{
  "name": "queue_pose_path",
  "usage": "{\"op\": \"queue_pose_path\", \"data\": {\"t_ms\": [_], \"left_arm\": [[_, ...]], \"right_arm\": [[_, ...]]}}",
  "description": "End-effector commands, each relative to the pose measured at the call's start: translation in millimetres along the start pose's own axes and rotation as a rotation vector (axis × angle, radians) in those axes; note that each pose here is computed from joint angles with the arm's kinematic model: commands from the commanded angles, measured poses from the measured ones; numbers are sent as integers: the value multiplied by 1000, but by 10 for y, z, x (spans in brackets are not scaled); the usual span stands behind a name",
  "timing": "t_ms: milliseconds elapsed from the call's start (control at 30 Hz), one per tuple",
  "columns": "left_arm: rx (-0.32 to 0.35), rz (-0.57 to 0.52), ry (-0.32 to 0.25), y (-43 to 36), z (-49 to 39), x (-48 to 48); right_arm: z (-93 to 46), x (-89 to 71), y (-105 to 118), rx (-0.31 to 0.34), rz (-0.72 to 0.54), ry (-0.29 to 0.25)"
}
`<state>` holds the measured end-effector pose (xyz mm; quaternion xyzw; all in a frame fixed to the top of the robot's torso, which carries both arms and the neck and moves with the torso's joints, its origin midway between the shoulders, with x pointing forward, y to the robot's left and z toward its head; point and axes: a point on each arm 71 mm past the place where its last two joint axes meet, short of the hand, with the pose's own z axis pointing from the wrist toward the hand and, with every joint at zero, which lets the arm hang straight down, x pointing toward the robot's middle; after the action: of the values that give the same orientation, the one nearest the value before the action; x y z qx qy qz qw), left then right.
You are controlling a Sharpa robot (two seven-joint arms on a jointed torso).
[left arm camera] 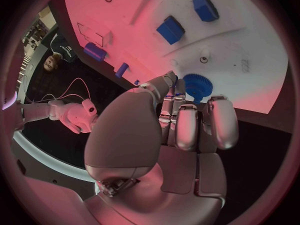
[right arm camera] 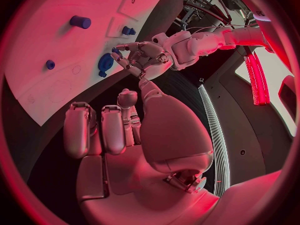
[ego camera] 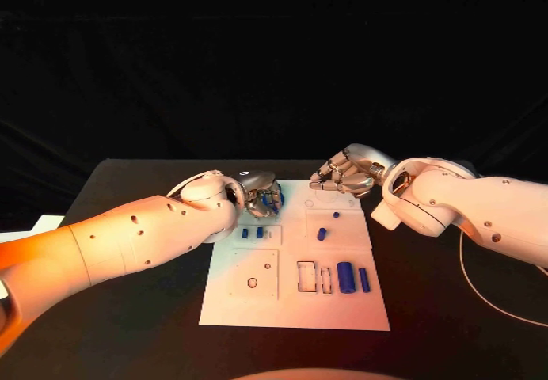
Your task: Assemble the parts on the task board
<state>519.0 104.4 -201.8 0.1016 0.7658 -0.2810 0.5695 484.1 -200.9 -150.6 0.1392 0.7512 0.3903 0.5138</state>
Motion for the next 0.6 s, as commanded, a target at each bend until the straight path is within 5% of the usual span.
{"op": "queue_pose_path", "data": {"t_ms": [33,300,600], "left_arm": [[3,-68,-38,13,-55,-88],[-48,-125,-8,229,-223,-191],[-93,-139,64,421,-291,-129]], "right_arm": [[1,11,4,-8,-4,13],[1,11,-7,-6,-3,14],[-3,12,-16,-4,-2,13]]}}
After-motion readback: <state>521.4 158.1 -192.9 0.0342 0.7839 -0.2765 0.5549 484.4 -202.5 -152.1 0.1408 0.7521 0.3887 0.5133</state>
